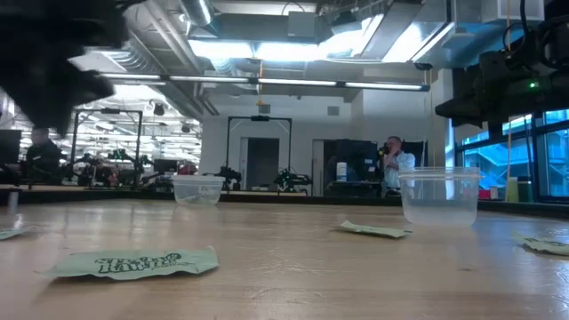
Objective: Pick and place Stevia / Truvia into bins
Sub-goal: Put the stevia packet into the top transparent container
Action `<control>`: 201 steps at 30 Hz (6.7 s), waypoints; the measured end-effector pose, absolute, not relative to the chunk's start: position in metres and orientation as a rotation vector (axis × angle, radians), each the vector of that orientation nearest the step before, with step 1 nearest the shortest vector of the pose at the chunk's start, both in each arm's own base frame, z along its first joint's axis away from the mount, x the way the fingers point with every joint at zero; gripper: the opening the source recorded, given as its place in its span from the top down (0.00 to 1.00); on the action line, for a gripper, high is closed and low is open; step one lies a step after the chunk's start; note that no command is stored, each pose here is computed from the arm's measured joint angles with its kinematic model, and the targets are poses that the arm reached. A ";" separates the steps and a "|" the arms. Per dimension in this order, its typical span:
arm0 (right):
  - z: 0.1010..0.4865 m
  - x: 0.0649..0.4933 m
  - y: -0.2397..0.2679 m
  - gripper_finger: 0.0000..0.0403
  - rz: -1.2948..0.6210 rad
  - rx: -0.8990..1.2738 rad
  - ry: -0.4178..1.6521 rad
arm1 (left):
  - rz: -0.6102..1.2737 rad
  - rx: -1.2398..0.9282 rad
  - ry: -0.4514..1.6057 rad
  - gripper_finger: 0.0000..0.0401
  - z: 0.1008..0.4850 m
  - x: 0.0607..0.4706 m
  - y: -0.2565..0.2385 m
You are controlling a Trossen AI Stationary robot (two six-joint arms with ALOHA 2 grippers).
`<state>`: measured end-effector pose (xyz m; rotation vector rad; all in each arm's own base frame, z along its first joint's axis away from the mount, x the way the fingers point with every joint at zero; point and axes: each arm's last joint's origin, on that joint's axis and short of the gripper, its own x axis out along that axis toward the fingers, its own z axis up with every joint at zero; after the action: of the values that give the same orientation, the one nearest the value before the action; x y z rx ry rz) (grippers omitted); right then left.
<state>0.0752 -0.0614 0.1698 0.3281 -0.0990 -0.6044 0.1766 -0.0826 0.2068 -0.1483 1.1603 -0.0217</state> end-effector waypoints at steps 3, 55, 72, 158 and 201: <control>0.170 0.075 -0.061 0.93 -0.604 0.328 -0.099 | -0.001 -0.169 1.251 0.71 0.204 0.164 -0.090; 0.170 0.075 -0.061 0.93 -0.605 0.320 -0.097 | 0.006 -0.190 1.781 0.65 0.131 0.177 -0.082; 0.170 0.075 -0.061 0.93 -0.606 0.320 -0.097 | -0.011 -0.163 1.783 0.79 0.128 0.177 -0.082; 0.170 0.075 -0.061 0.93 -0.605 0.326 -0.099 | 0.523 -0.119 1.281 0.99 0.228 0.269 0.043; 0.170 0.075 -0.061 0.93 -0.606 0.323 -0.098 | 0.806 -0.205 1.260 0.82 0.190 0.258 0.177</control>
<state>0.0752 -0.0615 0.1698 0.3225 -0.0975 -0.6057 0.2576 0.1765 0.1902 -0.2047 1.2603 0.8059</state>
